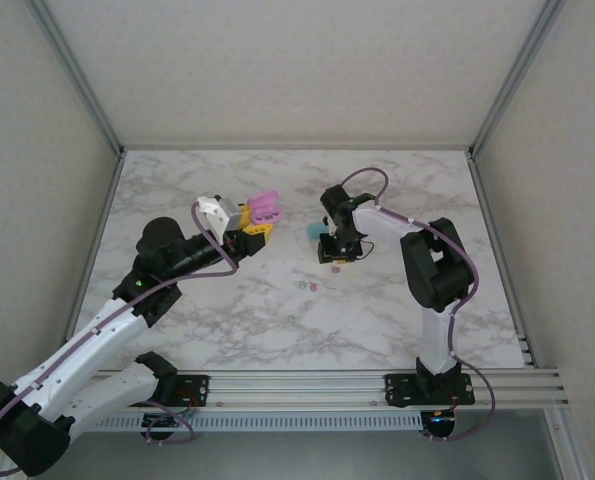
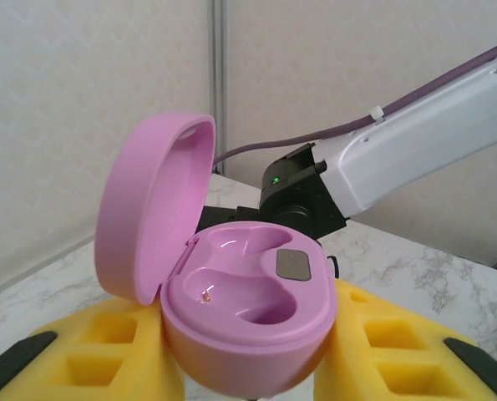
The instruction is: Insert wireless bluetooth earbuds into charging case
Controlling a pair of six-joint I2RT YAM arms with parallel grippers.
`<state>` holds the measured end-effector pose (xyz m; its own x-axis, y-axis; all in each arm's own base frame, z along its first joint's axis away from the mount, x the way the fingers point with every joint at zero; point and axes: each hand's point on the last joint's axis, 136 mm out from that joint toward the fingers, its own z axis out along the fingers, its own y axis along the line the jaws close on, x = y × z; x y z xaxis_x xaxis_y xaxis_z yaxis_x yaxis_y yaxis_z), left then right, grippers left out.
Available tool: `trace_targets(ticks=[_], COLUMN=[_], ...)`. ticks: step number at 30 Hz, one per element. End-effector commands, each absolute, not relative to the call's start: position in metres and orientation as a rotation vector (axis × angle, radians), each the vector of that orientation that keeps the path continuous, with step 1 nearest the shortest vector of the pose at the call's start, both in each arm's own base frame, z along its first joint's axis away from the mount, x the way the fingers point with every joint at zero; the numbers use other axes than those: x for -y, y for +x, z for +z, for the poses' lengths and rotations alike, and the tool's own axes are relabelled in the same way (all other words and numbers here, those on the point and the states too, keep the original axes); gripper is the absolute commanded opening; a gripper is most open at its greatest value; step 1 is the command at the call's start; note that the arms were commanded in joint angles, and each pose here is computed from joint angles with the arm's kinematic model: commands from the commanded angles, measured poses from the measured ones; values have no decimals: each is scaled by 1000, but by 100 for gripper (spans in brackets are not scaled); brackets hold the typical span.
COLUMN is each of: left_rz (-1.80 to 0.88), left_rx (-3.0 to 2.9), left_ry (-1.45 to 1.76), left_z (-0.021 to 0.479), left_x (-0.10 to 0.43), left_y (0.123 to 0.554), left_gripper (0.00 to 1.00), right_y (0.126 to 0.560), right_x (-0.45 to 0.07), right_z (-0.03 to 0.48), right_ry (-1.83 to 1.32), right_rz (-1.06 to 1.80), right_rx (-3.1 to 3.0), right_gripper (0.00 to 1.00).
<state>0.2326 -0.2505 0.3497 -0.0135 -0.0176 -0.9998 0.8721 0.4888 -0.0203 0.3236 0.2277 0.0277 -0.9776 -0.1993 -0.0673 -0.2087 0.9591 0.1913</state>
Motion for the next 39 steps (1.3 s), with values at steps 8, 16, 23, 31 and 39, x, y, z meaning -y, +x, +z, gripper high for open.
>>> trace_targets(ticks=[8,16,23,31,39], left_rz=[-842,-846,-848,-844,-833], left_rx=[-1405,-1409,-1413,-1418,-1424], left_ry=[809,805,807,803,804], left_z=[349,348,347,346,346], left_x=[251,250,251,250,249], left_y=[230,230,230,230,230], left_gripper=[24,24,24,24,24], right_y=[289,272,275,297,284], right_x=[-233,-242,-263,-238,-249], right_z=[29,40,58,51,39], right_ry=[-456,-493,-492,-397,-434], right_rz=[370,446,607,315,409], right_rx=[-3116,-3107,-3048,-3031,-3096], right_gripper=[38,38,39,38,36])
